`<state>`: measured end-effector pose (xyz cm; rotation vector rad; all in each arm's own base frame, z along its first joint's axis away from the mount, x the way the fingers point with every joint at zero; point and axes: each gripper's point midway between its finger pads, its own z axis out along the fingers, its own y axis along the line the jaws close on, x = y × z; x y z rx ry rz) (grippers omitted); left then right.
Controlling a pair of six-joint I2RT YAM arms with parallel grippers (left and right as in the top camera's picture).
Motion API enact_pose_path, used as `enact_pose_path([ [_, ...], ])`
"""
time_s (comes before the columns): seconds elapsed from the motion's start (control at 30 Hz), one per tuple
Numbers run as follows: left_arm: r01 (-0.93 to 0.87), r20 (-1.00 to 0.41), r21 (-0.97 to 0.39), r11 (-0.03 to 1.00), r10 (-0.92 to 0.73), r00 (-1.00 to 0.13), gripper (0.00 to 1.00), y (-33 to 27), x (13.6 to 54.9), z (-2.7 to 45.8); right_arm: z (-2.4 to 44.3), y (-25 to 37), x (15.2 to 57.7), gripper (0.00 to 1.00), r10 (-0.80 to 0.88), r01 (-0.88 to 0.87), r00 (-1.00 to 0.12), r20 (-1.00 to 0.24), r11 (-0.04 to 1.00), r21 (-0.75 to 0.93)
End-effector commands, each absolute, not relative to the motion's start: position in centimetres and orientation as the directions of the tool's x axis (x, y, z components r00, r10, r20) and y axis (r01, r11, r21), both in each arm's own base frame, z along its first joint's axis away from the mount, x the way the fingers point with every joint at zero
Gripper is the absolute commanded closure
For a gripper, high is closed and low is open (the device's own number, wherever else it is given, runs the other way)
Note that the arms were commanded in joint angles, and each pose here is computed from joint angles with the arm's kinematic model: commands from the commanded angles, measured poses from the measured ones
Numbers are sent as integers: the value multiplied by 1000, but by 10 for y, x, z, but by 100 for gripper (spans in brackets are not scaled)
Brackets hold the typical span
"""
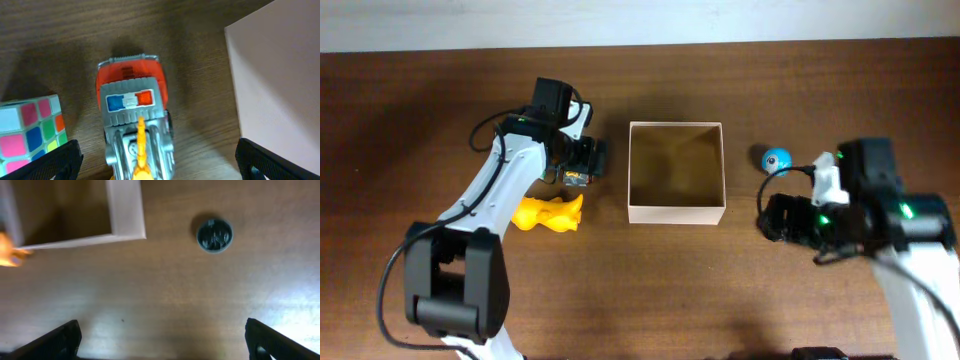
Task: Pack container
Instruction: 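Move left gripper to the red-grey toy truck and grasp it, then carry the truck into the white box and release it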
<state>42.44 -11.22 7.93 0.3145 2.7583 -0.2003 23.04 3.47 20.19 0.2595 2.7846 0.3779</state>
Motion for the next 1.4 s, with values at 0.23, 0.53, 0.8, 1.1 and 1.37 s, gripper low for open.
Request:
enact_pose_path([
  [0.23, 127, -289, -31, 991, 113, -951, 5, -98, 432, 40, 254, 33, 203, 2, 208, 55, -822, -530, 955, 291],
  [0.53, 122, -288, -42, 992, 104, -952, 29, -101, 437, 28, 254, 33, 200, 1, 208, 54, -822, -530, 955, 291],
  [0.8, 149, -286, -42, 988, 131, -949, 49, -113, 435, 36, 252, 33, 197, 1, 208, 59, -831, -515, 955, 290],
  [1.1, 212, -354, -48, 976, 182, -917, 55, -142, 435, 131, 247, 32, 190, 1, 194, 60, -850, -490, 959, 275],
  [1.37, 173, -471, -102, 980, 106, -876, 56, -173, 411, 227, 246, 32, 189, 1, 194, 61, -851, -487, 959, 275],
])
